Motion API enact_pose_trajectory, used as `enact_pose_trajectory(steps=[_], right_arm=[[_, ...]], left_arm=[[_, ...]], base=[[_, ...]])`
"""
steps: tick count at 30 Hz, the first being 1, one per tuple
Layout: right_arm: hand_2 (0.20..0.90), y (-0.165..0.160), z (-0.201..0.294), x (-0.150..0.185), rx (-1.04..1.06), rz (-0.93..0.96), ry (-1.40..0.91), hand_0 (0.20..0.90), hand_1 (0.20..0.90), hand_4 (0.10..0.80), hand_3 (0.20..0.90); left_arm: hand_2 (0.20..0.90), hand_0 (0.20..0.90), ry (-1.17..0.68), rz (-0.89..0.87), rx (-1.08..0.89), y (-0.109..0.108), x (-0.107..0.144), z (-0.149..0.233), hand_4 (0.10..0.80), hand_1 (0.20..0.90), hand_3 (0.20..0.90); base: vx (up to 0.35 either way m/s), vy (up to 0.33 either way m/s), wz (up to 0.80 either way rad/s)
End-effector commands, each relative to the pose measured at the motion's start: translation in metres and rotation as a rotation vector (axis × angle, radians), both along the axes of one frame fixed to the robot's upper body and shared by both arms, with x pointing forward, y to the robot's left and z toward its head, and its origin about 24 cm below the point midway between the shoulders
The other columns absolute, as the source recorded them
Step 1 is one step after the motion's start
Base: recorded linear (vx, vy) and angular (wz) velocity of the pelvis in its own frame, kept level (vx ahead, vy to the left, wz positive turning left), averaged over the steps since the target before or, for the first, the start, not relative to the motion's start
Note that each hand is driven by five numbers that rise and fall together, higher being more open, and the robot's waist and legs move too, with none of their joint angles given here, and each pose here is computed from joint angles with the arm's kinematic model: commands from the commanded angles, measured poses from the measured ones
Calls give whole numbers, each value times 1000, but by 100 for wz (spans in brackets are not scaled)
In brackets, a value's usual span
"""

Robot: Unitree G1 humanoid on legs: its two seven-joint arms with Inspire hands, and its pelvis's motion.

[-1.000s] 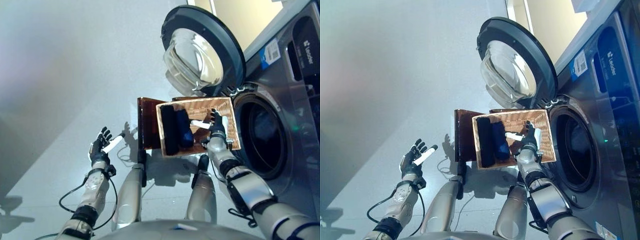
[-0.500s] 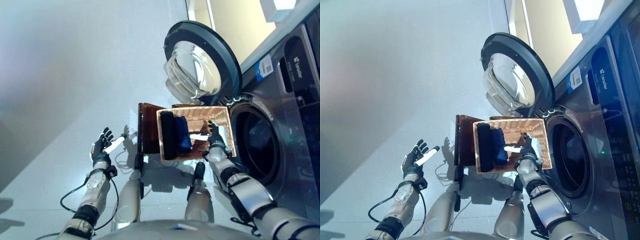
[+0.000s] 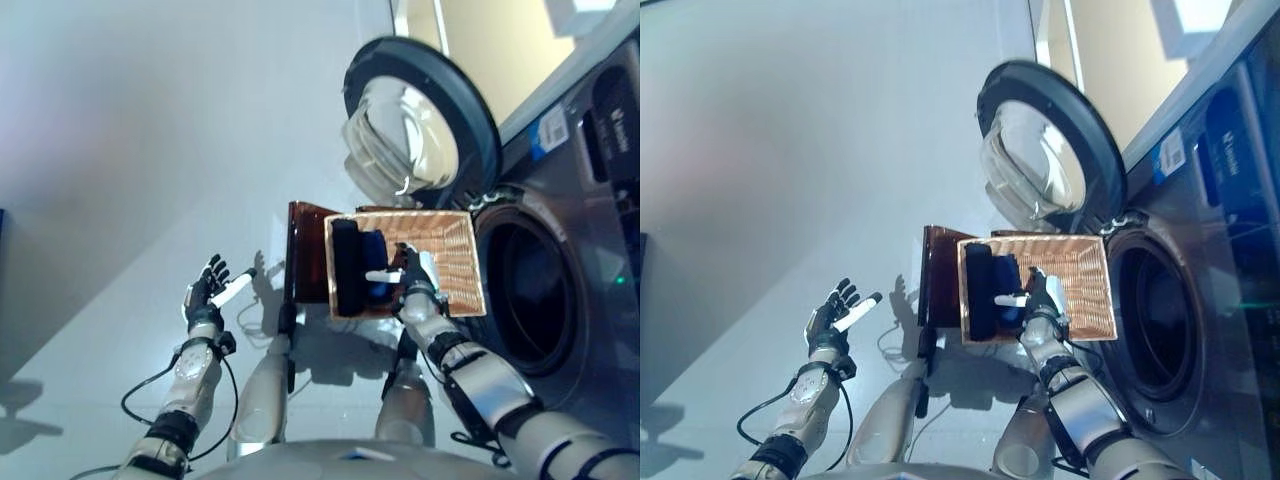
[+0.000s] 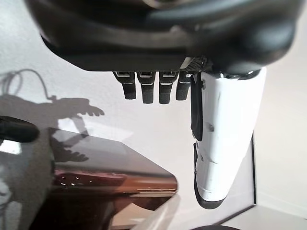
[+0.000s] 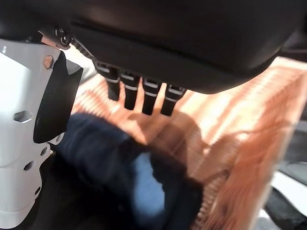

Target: Pick up the clothes and place them into the washing machine

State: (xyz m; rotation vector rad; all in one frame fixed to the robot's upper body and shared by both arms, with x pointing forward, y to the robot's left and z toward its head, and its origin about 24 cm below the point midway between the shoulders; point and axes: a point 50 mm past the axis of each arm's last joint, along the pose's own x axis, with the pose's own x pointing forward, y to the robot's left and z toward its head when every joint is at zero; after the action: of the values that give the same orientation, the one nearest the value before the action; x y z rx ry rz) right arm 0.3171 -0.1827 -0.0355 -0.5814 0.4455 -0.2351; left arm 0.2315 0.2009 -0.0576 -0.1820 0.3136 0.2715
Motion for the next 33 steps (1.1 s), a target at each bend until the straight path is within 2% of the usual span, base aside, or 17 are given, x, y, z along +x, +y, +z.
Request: enact_pose_trajectory(steps=[1, 13, 20, 28, 33], right_arm=[[900, 14, 36, 28, -10, 40, -168, 900, 900, 800, 900], [900, 15, 60, 43, -34, 46, -244, 900, 900, 800, 900], [900, -3, 74, 50, -81, -10, -264, 900, 900, 800, 900], [900, -36, 87, 54, -98, -179, -255, 900, 900, 800, 900], [900, -38, 91, 56, -91, -194, -260, 900, 900, 800, 900]], left_arm=[[900, 900, -177, 16, 82, 21, 13, 35, 800, 900, 900], [900, 900, -186, 53, 97, 30, 8, 40, 800, 900, 900], [900, 900, -200, 37, 105, 33, 4, 44, 800, 900, 900], [900, 900, -193, 31, 123, 38, 0, 45, 800, 900, 900], [900, 900, -211, 23, 129, 38, 0, 49, 800, 900, 900]], base=[[-46, 27, 3], [-31, 25, -2], [-8, 6, -3], [-2, 1, 1], [0, 0, 0]])
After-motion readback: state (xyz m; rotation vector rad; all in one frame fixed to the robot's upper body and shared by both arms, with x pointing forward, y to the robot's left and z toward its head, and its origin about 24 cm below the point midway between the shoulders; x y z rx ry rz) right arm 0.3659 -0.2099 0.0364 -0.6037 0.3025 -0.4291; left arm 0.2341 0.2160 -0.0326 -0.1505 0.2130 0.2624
